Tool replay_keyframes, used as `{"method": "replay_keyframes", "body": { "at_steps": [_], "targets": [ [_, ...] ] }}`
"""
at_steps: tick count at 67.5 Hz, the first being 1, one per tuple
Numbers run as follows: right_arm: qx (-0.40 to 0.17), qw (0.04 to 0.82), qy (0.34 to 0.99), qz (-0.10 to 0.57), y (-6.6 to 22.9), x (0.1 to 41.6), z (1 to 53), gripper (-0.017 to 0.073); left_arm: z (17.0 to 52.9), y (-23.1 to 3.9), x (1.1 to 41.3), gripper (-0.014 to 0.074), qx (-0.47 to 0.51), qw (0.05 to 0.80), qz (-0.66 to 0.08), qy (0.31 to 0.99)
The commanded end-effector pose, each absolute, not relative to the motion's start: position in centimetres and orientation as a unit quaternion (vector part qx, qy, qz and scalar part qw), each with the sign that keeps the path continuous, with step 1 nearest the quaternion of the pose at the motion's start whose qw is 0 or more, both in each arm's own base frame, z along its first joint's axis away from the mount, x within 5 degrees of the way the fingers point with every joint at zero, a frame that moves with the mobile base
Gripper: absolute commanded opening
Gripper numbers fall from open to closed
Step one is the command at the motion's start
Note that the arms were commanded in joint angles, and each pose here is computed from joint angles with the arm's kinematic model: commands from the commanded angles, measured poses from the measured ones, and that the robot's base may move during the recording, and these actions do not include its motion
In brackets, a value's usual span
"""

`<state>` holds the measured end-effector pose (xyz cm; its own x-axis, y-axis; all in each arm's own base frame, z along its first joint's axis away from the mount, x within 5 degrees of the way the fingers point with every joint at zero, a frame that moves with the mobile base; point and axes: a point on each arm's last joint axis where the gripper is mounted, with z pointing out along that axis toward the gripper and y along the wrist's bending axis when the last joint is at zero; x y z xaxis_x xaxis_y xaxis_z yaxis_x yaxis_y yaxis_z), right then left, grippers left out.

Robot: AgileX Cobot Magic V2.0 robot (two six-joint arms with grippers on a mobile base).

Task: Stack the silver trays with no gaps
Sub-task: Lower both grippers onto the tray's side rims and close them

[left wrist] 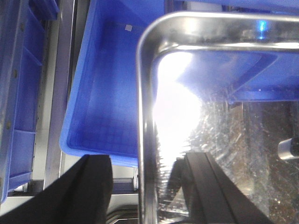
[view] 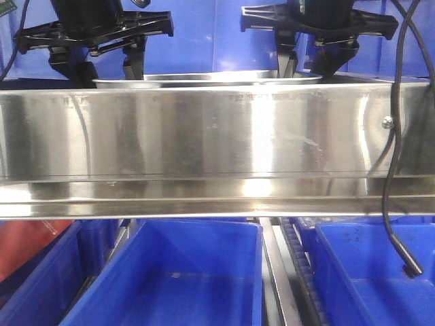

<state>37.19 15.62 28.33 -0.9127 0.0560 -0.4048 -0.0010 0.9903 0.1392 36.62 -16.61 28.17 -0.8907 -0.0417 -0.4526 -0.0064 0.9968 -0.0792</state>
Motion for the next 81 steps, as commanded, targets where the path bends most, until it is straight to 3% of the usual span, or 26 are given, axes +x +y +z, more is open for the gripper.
{"method": "replay_keyframes", "body": {
  "at_steps": [1,81],
  "targets": [
    [0.015,0.218,0.973,0.07,15.45,37.38,28.73,0.016,28.2,-16.48,36.56,0.0263,-0.019,0.226,-0.036,0.973],
    [0.019,0.213,0.974,0.078,15.6,37.34,28.65,0.016,28.11,-16.37,36.39,0.0261,-0.02,0.216,-0.03,0.976]
  ]
}}
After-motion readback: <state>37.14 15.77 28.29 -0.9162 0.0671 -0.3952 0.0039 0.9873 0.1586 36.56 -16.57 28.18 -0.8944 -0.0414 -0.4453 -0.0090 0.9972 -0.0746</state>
